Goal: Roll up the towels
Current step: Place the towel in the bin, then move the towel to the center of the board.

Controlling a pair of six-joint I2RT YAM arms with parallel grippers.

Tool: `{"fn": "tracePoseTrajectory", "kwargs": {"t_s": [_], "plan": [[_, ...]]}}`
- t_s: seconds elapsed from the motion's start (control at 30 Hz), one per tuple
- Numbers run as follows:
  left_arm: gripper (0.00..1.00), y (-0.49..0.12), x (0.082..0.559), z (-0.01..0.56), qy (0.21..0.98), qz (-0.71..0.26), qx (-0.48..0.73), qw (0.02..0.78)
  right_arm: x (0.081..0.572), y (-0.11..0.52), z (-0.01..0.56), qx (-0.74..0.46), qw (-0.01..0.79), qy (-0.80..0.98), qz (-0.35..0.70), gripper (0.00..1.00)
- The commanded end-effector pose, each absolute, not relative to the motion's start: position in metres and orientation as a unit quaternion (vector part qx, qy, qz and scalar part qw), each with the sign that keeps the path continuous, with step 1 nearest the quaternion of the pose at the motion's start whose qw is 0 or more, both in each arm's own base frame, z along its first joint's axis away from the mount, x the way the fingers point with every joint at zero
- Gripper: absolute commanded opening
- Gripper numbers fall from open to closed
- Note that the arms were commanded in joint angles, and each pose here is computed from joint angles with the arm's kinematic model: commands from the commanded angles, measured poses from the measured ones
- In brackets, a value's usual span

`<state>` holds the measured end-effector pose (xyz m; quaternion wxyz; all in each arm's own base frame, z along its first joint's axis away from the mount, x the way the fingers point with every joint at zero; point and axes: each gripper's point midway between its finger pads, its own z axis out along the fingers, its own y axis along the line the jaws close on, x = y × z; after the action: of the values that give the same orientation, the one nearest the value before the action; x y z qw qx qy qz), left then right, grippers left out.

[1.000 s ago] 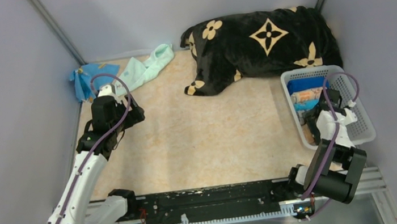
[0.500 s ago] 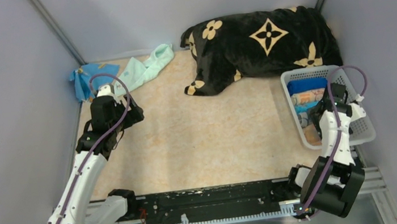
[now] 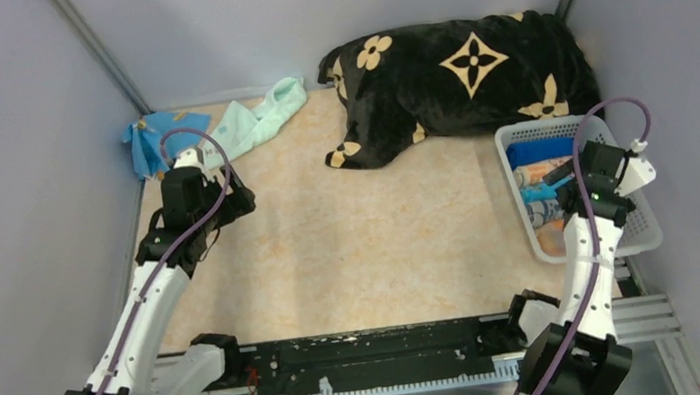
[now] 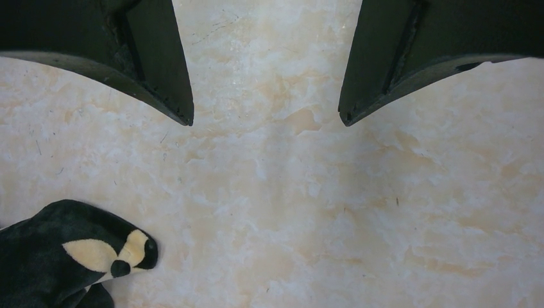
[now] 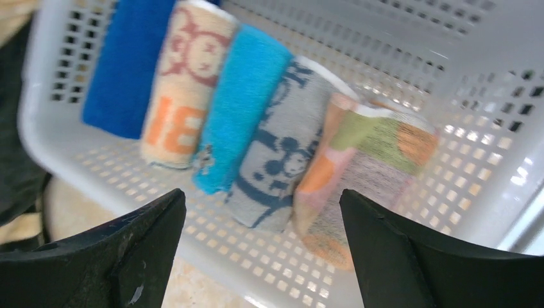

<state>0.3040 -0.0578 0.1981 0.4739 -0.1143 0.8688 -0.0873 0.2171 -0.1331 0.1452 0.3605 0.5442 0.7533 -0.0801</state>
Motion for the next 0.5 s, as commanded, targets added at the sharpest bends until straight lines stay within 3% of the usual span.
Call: {"fn": "tracePoseTrajectory", "kwargs": {"t_s": [0.0,0.23,0.47], "plan": [[0.89,-0.062,0.313,0.202,0.863,-0.110,-0.123,0.478,0.250,-0.125,0.187,0.462,0.465,0.755,-0.020,0.90],[0.89,-0.065,0.338,0.201,0.861,-0.143,-0.157,0.463,0.306,-0.017,0.235,0.241,0.543,0.790,0.151,0.91],[0.90,-0.051,0.403,0.184,0.858,-0.139,-0.239,0.433,0.317,0.086,0.251,0.064,0.559,0.787,0.251,0.91]]}}
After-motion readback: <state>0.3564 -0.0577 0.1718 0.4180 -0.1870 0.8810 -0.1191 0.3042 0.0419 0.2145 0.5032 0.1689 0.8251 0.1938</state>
